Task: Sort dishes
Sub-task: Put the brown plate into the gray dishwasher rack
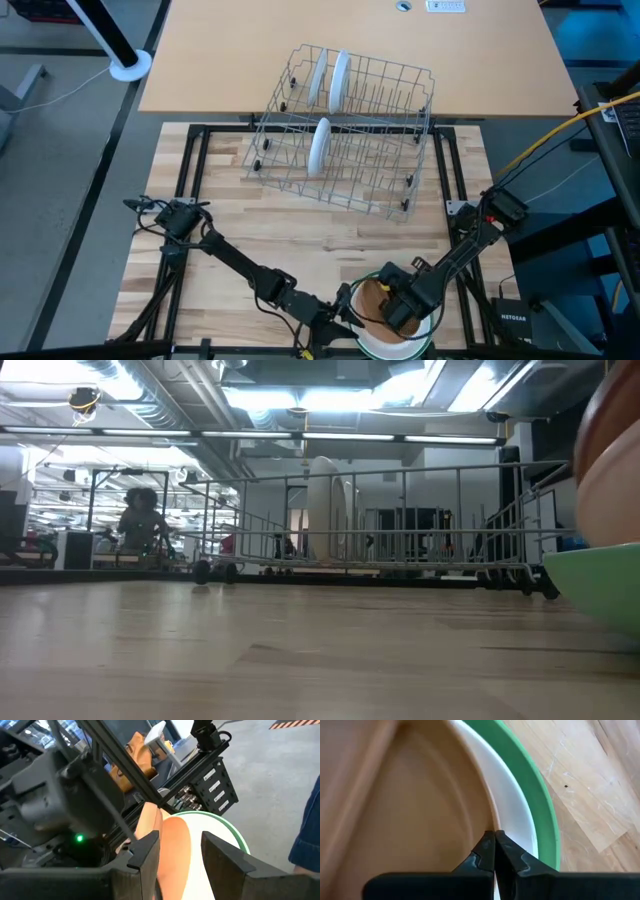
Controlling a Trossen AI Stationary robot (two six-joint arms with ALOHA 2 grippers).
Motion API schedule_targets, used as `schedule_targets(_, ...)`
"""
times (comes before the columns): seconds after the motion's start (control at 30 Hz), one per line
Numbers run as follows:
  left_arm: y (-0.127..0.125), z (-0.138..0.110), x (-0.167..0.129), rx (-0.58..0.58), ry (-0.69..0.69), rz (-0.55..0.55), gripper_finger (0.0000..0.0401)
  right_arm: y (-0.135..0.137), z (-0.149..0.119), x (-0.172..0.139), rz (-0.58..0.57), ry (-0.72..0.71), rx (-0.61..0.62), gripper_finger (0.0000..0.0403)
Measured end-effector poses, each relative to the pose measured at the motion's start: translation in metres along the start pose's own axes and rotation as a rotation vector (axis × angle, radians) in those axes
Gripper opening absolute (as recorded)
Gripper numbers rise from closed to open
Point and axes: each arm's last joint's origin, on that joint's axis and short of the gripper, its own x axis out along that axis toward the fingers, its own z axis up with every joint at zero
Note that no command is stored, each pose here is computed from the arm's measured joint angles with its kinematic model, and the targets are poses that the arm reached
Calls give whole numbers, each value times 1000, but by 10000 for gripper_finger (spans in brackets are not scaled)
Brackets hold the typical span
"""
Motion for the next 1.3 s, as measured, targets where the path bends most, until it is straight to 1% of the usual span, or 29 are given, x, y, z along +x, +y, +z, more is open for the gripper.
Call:
schedule_targets(0.13,0,0,0,7,-4,3,136,-1,6,1,2,38,30,1)
schedule_targets(0.33,1,1,0,-15,-15,10,136,-1,7,1,3,44,35,1)
schedule_targets(0.5,3,5,0,-17,-70,7,136,0,7,1,12,46,36,1)
schedule_targets(0.63,7,9,0,-22,-114,35,136,0,7,1,16,48,36,1)
schedule_targets(0.77,10,10,1,-13,-110,41,136,1,7,1,18,54,36,1)
schedule_targets(0.9,17,19,2,-15,-122,83,137,1,7,1,20,62,37,1)
schedule_targets(0.93,18,21,3,-15,-118,90,139,1,7,1,22,64,37,1)
schedule_targets(1.07,20,26,5,0,-62,56,150,1,7,1,27,71,39,1)
schedule_targets(1.17,17,23,5,14,-14,23,156,1,6,1,27,86,60,1)
schedule_targets(1.3,8,18,5,45,44,-42,152,1,6,1,28,93,62,1)
